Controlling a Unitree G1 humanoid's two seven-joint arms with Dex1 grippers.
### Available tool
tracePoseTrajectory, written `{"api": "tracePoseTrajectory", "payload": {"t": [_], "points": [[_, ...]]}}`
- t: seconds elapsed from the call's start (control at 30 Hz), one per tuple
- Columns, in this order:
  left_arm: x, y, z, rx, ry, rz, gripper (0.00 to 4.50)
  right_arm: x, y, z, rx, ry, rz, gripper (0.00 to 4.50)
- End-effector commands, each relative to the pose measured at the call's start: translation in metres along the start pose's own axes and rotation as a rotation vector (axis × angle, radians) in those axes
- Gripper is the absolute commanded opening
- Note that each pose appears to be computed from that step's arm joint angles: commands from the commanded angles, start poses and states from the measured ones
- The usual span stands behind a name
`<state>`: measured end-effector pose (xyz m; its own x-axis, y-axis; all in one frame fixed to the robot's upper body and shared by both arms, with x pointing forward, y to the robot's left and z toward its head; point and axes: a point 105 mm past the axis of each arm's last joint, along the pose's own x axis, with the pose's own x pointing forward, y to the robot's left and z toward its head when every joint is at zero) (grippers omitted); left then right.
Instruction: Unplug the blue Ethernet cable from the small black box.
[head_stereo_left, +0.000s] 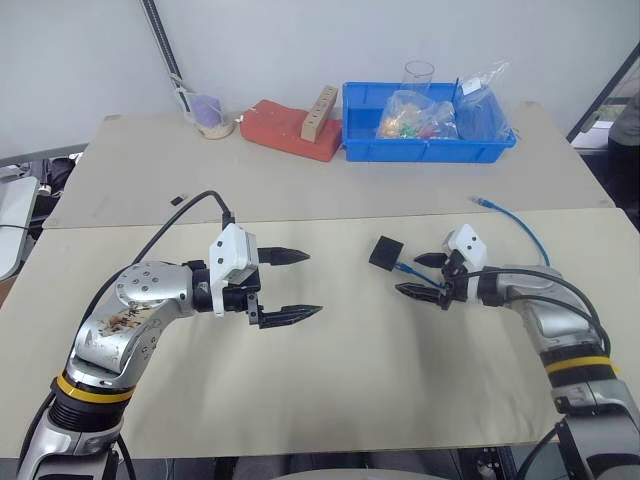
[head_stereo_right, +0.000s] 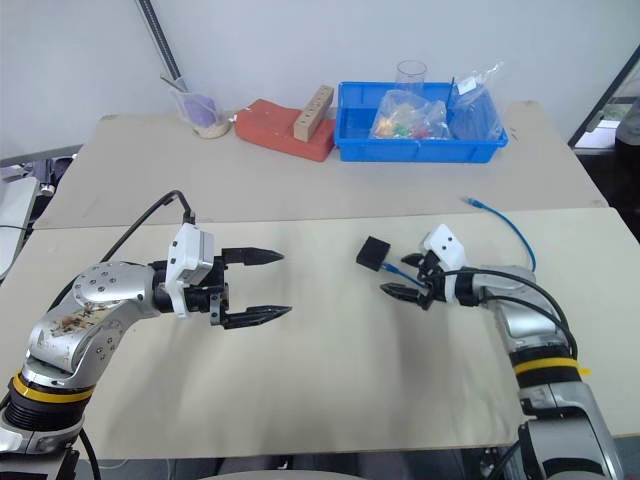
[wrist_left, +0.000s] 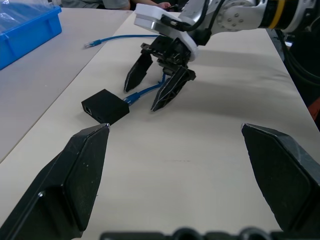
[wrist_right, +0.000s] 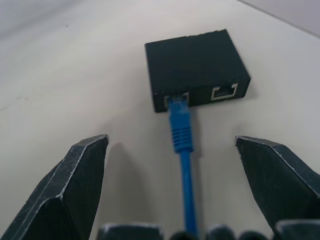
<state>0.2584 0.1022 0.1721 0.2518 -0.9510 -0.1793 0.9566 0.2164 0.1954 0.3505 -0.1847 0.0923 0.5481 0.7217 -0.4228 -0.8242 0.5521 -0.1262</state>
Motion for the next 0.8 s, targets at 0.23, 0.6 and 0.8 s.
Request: {"api": "tracePoseTrajectory", "payload": {"t": [0.23, 0.6, 0.8], "points": [[-0.003, -0.005, 0.008, 0.038, -0.013, -0.004, 4.5, 0.008, 0.004, 0.017, -0.039, -0.011, 0.082, 1.97], [-0.007, 0.008, 0.011, -0.305, -0.123, 0.073, 4.5, -0.013, 0.034, 0.068, -0.731, -0.124, 0.042, 0.04], [-0.014, 0.028, 0.011, -0.609, -0.195, 0.056, 4.5, -0.015, 0.063, 0.108, -1.24, -0.273, -0.009, 0.04]]}}
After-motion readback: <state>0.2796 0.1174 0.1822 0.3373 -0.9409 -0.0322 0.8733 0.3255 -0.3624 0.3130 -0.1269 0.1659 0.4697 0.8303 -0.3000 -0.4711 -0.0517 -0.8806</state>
